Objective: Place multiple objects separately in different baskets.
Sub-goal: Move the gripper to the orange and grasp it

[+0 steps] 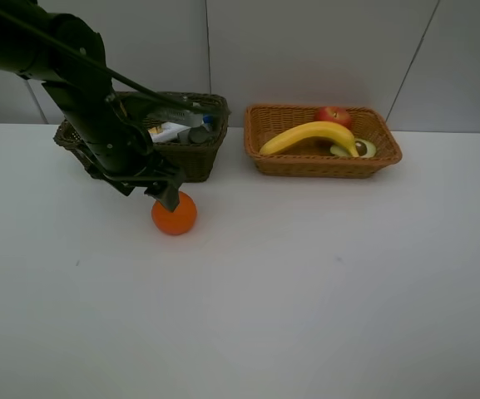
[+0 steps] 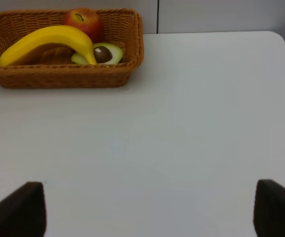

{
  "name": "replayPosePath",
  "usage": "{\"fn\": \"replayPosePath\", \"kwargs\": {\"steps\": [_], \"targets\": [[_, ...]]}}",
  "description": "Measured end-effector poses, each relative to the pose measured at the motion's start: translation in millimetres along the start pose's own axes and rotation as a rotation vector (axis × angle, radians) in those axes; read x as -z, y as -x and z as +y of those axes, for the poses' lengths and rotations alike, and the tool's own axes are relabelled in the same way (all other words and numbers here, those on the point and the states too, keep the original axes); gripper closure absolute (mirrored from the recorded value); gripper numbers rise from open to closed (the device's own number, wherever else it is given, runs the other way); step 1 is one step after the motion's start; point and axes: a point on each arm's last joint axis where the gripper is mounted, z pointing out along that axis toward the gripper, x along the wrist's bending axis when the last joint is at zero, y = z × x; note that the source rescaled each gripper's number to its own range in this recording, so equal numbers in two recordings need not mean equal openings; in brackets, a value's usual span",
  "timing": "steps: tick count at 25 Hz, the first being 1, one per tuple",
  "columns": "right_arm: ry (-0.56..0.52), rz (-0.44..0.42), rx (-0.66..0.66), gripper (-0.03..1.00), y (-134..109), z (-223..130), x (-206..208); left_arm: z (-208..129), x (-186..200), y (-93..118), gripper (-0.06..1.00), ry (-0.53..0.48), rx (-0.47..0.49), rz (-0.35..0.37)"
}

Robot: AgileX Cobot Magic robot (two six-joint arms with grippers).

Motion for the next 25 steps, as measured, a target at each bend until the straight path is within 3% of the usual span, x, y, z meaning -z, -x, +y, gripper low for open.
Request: {"fn": "replayPosePath", "kwargs": {"steps": [25], "targets": [[0.000, 0.000, 0.000, 0.15, 0, 0, 0, 8, -52, 4, -0.05, 0.062, -0.009, 0.013]]}}
